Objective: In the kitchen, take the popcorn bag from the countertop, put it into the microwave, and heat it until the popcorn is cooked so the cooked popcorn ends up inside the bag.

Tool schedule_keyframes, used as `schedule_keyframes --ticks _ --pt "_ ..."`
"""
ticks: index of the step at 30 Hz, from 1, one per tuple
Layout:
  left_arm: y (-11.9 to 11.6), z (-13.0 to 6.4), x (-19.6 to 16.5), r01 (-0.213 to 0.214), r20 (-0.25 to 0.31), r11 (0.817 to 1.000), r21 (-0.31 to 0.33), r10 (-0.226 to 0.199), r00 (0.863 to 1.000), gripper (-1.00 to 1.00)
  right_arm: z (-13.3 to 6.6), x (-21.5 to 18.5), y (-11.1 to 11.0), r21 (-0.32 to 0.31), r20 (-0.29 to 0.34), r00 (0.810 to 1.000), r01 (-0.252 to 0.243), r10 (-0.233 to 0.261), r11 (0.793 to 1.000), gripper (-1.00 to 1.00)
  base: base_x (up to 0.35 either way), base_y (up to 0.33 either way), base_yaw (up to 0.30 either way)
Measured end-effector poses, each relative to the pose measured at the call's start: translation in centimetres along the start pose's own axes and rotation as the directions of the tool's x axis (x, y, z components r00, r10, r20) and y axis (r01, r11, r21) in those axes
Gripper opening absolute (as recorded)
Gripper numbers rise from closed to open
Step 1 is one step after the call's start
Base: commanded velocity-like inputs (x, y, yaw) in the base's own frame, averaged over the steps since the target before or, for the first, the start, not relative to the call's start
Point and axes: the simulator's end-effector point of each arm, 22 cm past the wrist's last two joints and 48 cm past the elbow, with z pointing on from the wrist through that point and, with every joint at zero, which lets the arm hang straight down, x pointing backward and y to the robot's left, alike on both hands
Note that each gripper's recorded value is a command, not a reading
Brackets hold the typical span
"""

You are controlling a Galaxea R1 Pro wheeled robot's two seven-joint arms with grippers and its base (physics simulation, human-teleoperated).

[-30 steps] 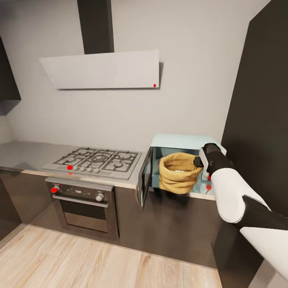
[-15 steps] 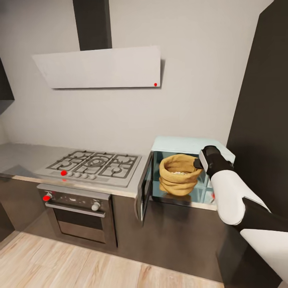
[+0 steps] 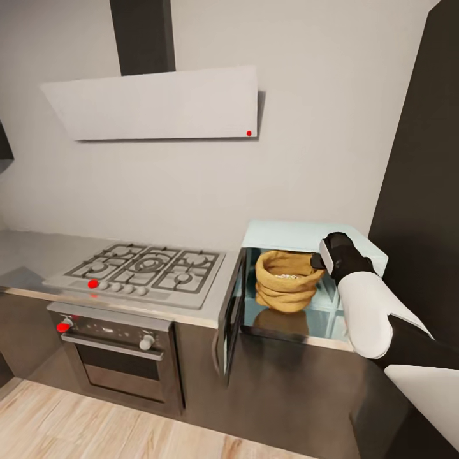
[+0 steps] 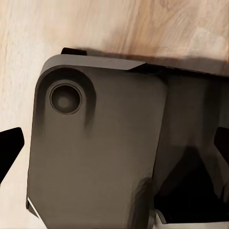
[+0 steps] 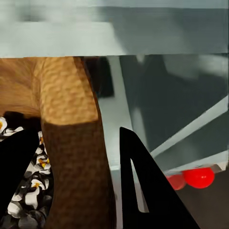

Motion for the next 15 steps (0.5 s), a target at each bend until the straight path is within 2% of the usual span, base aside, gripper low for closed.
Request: schedule_keyframes --ticks 7,15 --pt "0.01 0.00 0.03 0.000 -0.001 1.000 0.000 0.000 1.000 1.00 0.00 -0.01 -0.03 0.001 0.000 1.000 0.001 -0.001 1.000 -1.00 0.139 0.000 0.000" --pt "-0.01 0.01 0.01 0.000 0.000 1.000 0.001 0.000 1.000 1.00 0.08 0.04 -0.02 -0.002 -0.001 1.000 -0.003 0.003 1.000 -1.00 0.010 0.000 0.000"
